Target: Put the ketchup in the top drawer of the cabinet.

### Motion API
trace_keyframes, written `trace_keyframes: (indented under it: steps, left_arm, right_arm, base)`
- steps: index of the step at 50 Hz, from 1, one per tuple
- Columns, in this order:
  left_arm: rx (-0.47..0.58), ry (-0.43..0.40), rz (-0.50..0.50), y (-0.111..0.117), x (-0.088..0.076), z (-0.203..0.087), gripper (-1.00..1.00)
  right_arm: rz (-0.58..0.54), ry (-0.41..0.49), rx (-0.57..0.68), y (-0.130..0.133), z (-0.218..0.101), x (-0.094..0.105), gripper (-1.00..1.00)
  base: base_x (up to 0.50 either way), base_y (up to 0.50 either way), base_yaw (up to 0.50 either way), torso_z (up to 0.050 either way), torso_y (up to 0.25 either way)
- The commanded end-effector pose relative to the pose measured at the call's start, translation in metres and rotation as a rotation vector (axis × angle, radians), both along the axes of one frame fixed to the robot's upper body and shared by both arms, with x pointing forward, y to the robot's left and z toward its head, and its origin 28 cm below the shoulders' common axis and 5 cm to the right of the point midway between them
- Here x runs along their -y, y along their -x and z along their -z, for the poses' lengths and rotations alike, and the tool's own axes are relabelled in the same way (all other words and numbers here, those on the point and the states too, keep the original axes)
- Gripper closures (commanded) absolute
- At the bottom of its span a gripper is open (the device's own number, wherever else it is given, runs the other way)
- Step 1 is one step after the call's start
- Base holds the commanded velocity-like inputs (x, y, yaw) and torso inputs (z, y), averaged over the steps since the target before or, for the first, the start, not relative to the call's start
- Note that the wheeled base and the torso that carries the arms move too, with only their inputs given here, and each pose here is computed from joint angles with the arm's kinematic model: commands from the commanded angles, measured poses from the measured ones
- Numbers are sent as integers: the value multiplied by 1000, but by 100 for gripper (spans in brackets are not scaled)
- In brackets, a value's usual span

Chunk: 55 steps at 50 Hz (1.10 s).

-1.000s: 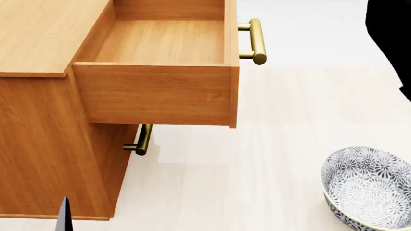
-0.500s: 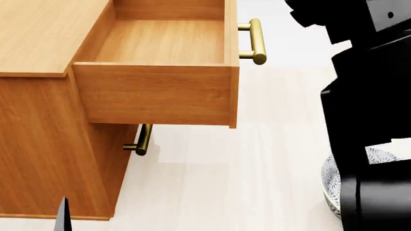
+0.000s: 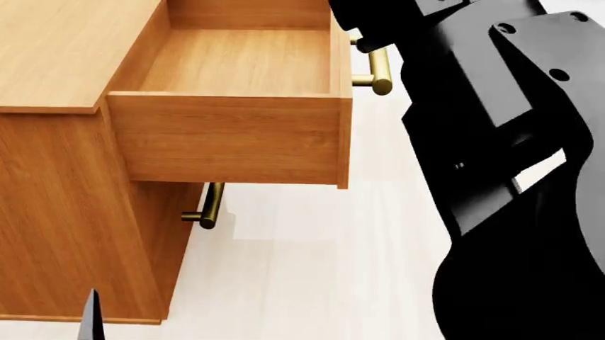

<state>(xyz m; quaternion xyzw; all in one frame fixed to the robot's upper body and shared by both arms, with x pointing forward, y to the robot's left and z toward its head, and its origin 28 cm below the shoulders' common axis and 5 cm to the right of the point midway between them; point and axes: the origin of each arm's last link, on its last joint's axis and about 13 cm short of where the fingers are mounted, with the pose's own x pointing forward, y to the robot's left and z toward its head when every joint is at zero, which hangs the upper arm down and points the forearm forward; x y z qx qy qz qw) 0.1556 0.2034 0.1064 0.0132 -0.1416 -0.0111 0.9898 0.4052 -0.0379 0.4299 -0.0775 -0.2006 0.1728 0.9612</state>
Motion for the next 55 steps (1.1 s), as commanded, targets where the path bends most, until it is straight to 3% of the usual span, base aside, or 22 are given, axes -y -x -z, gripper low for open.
trace_keyframes:
  steps: [1,22,31,36,42,55]
  left_arm:
    - [-2,4,-3,-1,-1,1,-100]
    - [-5,8,0,-1,-2,2,-100]
    - [-8,10,-3,-3,-2,2,-100]
    - [-10,8,-5,-3,-2,3,-100]
    - [-11,9,-4,-3,-2,3,-100]
    - [-14,10,-3,-4,-2,4,-100]
  right_arm:
    - [27,94,-28,-5,13,-2,100]
    - [14,38,-179,-9,37,-3,100]
    - [-18,66,-261,-10,45,-1,100]
    - [-92,70,-346,-8,49,-1,100]
    - [-101,119,-390,-9,55,0,100]
    - [-103,138,-480,-8,64,2,100]
  base:
    - [0,0,0,0,0]
    - [0,0,0,0,0]
    - [0,0,0,0,0]
    - [0,0,0,0,0]
    - [0,0,0,0,0]
    - [0,0,0,0,1]
